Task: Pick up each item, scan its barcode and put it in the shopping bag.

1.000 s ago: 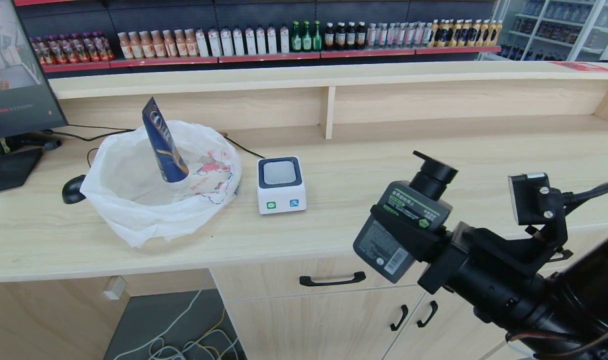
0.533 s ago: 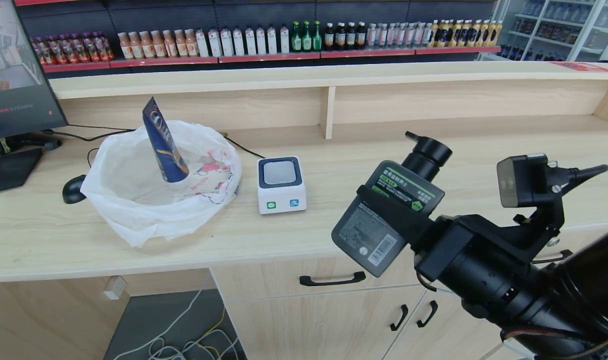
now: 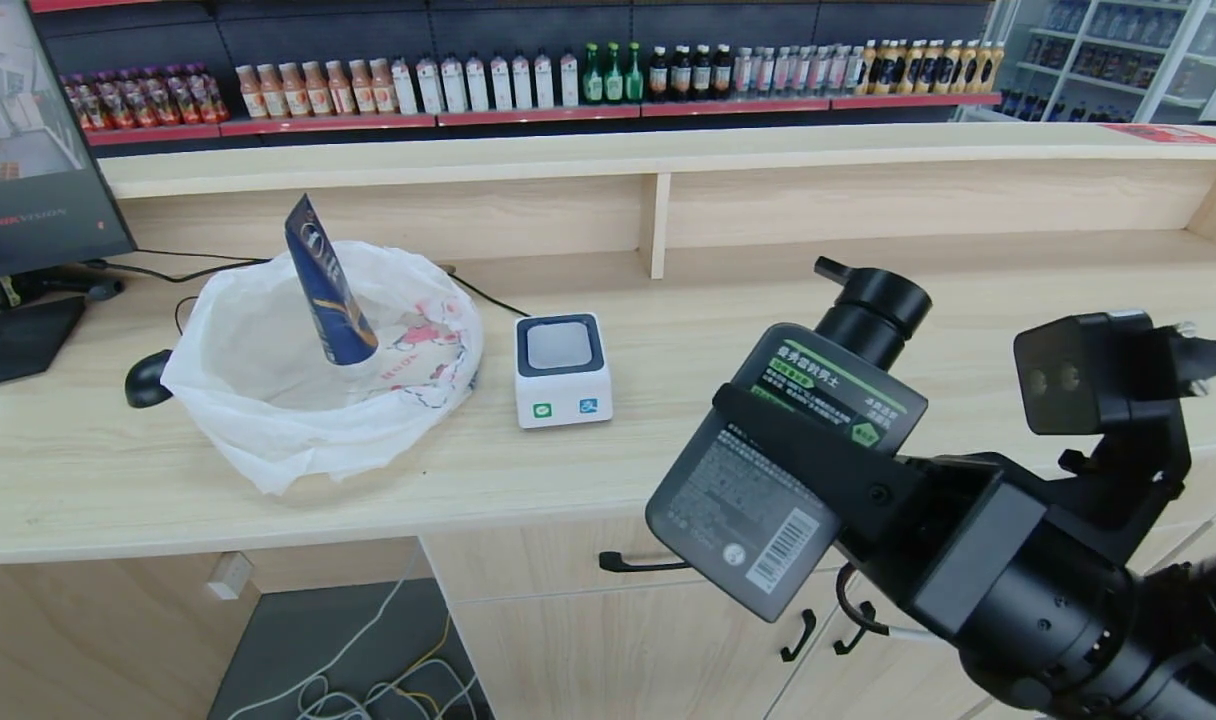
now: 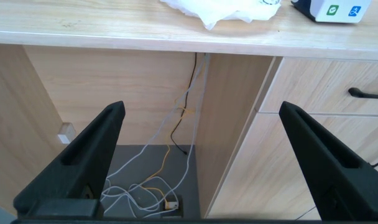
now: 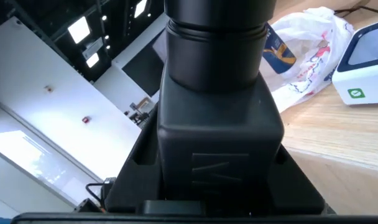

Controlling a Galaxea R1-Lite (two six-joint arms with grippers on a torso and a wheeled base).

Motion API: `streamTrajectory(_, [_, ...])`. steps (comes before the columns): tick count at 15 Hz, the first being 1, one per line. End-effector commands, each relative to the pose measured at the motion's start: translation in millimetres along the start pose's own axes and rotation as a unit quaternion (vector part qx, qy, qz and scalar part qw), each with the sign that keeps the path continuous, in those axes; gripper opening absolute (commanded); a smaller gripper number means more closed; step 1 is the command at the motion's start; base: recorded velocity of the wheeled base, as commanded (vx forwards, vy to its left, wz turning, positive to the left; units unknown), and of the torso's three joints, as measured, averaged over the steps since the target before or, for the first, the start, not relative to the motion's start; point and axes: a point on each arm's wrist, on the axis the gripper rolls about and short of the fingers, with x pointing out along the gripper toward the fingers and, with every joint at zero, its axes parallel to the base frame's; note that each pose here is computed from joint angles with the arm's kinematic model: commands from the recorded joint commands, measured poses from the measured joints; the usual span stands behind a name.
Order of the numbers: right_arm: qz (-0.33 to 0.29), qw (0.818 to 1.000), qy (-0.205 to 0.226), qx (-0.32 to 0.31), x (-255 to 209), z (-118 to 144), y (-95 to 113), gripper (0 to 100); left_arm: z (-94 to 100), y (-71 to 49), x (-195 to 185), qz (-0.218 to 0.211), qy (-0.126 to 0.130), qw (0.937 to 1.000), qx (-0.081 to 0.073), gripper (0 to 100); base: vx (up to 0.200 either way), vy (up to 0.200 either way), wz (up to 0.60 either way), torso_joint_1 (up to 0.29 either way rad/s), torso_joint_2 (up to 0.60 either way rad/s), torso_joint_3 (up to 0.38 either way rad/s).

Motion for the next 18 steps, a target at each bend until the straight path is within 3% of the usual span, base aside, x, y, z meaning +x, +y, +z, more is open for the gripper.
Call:
streamTrajectory(1, [0.009, 1.0, -0.007, 0.003, -1, 4, 5, 0, 0.0, 0.0, 0, 0.0, 0.0, 1.0, 0.0, 100, 0.0, 0.0, 0.0, 0.0, 0.0, 0.0])
streamTrajectory(5, [0.031, 0.999, 0.0, 0.015, 2, 0, 15, 0, 0.0, 0.0, 0, 0.0, 0.0, 1.0, 0.0, 100, 0.0, 0.0, 0.0, 0.0, 0.0, 0.0])
streamTrajectory(18, [0.028, 0.999, 0.013, -0.014, -3, -6, 14, 0, 0.0, 0.0, 0, 0.0, 0.0, 1.0, 0.0, 100, 0.0, 0.0, 0.0, 0.0, 0.0, 0.0])
